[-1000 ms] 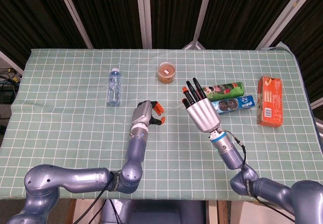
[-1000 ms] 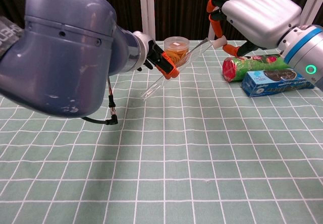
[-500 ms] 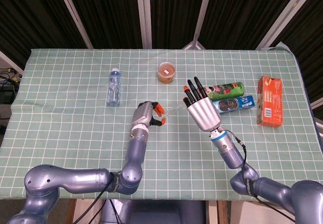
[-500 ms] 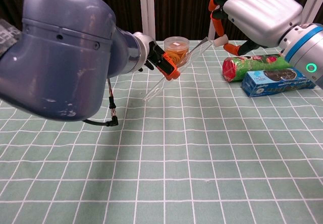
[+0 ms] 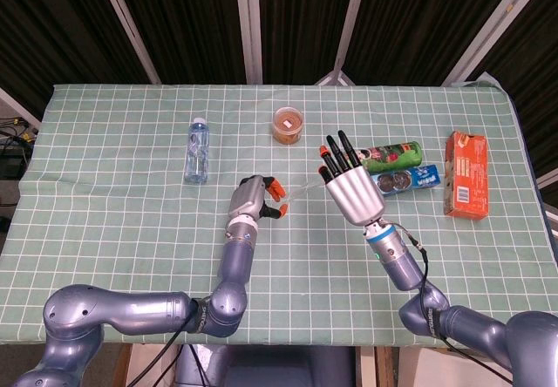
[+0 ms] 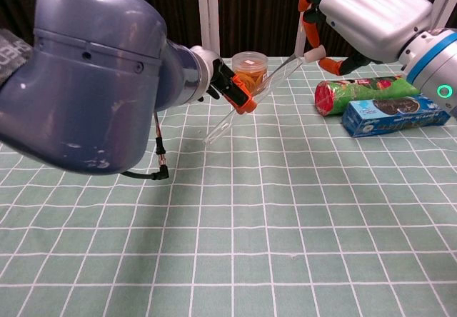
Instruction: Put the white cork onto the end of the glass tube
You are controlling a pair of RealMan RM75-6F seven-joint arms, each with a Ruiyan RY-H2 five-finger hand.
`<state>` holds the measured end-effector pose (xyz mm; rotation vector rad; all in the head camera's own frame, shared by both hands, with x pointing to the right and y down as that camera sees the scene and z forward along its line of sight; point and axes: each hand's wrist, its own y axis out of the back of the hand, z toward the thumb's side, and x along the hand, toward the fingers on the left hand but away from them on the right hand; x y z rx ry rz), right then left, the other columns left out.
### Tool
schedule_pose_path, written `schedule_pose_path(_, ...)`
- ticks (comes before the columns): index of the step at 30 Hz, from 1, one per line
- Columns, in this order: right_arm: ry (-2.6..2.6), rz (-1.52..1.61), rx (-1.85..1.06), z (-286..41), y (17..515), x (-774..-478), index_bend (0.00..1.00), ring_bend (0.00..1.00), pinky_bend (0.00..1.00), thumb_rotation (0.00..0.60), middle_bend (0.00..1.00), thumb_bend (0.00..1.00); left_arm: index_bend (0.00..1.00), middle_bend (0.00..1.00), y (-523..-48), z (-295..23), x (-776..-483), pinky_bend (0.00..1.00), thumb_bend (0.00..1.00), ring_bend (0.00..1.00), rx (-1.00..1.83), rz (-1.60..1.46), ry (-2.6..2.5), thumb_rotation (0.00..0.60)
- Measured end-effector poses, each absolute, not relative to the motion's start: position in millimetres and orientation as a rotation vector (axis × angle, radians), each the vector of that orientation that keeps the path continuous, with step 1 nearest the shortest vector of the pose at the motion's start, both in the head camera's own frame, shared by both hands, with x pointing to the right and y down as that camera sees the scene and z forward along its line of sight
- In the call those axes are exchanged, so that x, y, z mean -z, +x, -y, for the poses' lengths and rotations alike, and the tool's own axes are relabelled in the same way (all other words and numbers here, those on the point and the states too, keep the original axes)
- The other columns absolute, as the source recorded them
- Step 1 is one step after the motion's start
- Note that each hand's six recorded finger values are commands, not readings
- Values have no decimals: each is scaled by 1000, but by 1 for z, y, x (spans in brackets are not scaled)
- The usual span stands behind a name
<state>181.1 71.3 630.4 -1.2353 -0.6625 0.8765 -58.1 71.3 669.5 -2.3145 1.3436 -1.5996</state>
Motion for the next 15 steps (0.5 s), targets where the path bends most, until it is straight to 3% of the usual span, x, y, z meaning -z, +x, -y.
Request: schedule_pose_path(15, -1246, 662, -868, -74, 179, -630, 655, 110, 0, 600, 263, 370, 570, 473, -56, -73, -670, 0, 618, 128, 1604, -1344, -2313, 600)
